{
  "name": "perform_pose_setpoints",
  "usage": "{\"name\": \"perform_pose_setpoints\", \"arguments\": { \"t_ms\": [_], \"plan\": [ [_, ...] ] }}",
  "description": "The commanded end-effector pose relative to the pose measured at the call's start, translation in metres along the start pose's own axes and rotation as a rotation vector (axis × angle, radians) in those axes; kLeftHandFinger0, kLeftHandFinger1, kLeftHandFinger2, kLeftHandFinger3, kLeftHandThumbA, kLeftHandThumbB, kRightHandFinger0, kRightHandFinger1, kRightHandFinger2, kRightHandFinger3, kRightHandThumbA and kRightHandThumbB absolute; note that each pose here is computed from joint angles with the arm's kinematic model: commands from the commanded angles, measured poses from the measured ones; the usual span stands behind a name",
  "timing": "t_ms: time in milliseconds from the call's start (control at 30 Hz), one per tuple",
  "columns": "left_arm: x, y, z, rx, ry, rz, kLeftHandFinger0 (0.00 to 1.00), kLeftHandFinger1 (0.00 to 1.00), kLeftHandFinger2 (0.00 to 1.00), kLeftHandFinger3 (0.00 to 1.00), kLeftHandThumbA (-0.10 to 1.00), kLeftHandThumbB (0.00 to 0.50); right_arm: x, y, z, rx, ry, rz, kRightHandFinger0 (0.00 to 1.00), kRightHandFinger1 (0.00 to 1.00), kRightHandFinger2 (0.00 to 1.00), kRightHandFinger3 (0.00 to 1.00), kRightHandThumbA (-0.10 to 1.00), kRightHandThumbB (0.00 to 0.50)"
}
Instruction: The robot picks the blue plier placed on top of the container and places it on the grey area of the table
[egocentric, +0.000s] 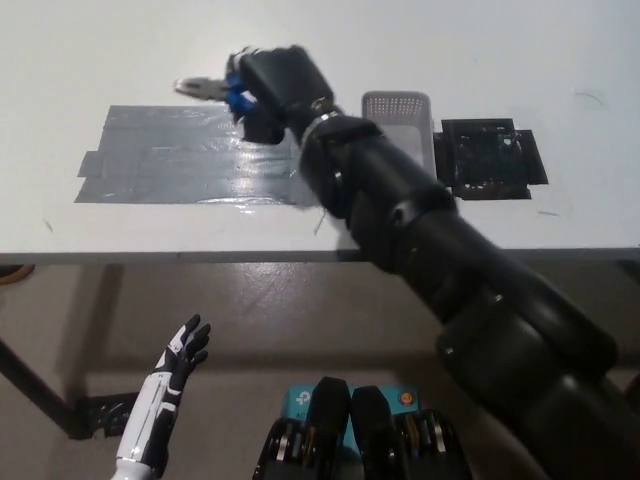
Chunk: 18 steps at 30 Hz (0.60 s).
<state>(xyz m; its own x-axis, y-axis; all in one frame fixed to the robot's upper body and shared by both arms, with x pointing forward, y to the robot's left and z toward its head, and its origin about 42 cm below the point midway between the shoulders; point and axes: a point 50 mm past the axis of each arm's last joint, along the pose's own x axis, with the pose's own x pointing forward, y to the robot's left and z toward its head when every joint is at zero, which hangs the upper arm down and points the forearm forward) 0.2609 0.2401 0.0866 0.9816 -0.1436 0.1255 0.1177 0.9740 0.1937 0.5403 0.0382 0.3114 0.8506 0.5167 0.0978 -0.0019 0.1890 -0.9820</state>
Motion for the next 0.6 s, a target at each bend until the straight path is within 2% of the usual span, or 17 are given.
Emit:
{"name": "perform_pose_setpoints", "arguments": {
  "t_ms": [0,33,133,200,267,300,333,367,400,433,467,533,567],
  "plan": [
    [0.002,0.001,0.005,-0.006,-0.04,-0.013,1.0,1.0,1.0,1.0,1.0,0.195,0.014,-0.037,0.028,-0.053,-0.042,-0.076,0.0,0.2,0.54,0.38,-0.1,0.266],
    [0.002,0.0,0.006,0.0,-0.044,-0.017,1.0,1.0,1.0,1.0,1.0,0.192,0.013,-0.032,0.029,-0.052,-0.042,-0.075,0.0,0.16,0.5,0.36,-0.1,0.269],
    [0.002,-0.001,0.006,0.012,-0.043,-0.02,1.0,1.0,1.0,1.0,1.0,0.204,0.01,-0.024,0.025,-0.052,-0.04,-0.074,0.0,0.1,0.49,0.34,-0.1,0.271],
    [0.003,-0.001,0.006,0.019,-0.048,-0.02,1.0,1.0,1.0,1.0,1.0,0.208,0.009,-0.02,0.021,-0.067,-0.033,-0.069,0.0,0.14,0.52,0.39,-0.1,0.287],
    [0.003,0.001,0.007,0.025,-0.047,-0.017,1.0,1.0,1.0,1.0,1.0,0.226,0.008,-0.019,0.016,-0.08,-0.018,-0.053,0.0,0.1,0.49,0.4,-0.1,0.273],
    [0.004,0.001,0.008,0.031,-0.049,-0.016,1.0,1.0,1.0,1.0,1.0,0.227,0.008,-0.019,0.012,-0.084,-0.003,-0.044,0.07,0.18,0.56,0.46,-0.1,0.247],
    [0.005,0.002,0.008,0.035,-0.051,-0.016,1.0,1.0,1.0,1.0,1.0,0.227,0.008,-0.02,0.009,-0.089,0.018,-0.026,0.05,0.18,0.51,0.49,-0.1,0.236],
    [0.005,0.002,0.008,0.034,-0.052,-0.017,1.0,1.0,1.0,1.0,1.0,0.222,0.008,-0.02,0.005,-0.063,0.043,0.014,0.28,0.44,0.76,0.68,-0.04,0.223],
    [0.007,0.001,0.008,0.046,-0.057,-0.023,1.0,1.0,1.0,1.0,1.0,0.217,0.008,-0.019,-0.002,-0.082,0.079,0.107,1.0,1.0,1.0,1.0,0.38,0.302],
    [0.008,0.001,0.008,0.049,-0.061,-0.025,1.0,1.0,1.0,1.0,1.0,0.217,0.008,-0.019,-0.004,-0.084,0.091,0.121,1.0,1.0,1.0,1.0,0.45,0.333],
    [0.009,0.001,0.008,0.05,-0.064,-0.029,1.0,1.0,1.0,1.0,1.0,0.225,0.007,-0.019,-0.008,-0.07,0.112,0.147,1.0,1.0,1.0,1.0,0.55,0.409],
    [0.01,0.001,0.01,0.06,-0.068,-0.028,1.0,1.0,1.0,1.0,1.0,0.241,0.006,-0.019,-0.014,-0.069,0.125,0.157,1.0,1.0,1.0,1.0,0.61,0.456],
    [0.012,0.001,0.011,0.072,-0.075,-0.031,1.0,1.0,1.0,1.0,1.0,0.237,0.006,-0.02,-0.018,-0.07,0.133,0.157,1.0,1.0,1.0,1.0,0.64,0.455]
  ]
}}
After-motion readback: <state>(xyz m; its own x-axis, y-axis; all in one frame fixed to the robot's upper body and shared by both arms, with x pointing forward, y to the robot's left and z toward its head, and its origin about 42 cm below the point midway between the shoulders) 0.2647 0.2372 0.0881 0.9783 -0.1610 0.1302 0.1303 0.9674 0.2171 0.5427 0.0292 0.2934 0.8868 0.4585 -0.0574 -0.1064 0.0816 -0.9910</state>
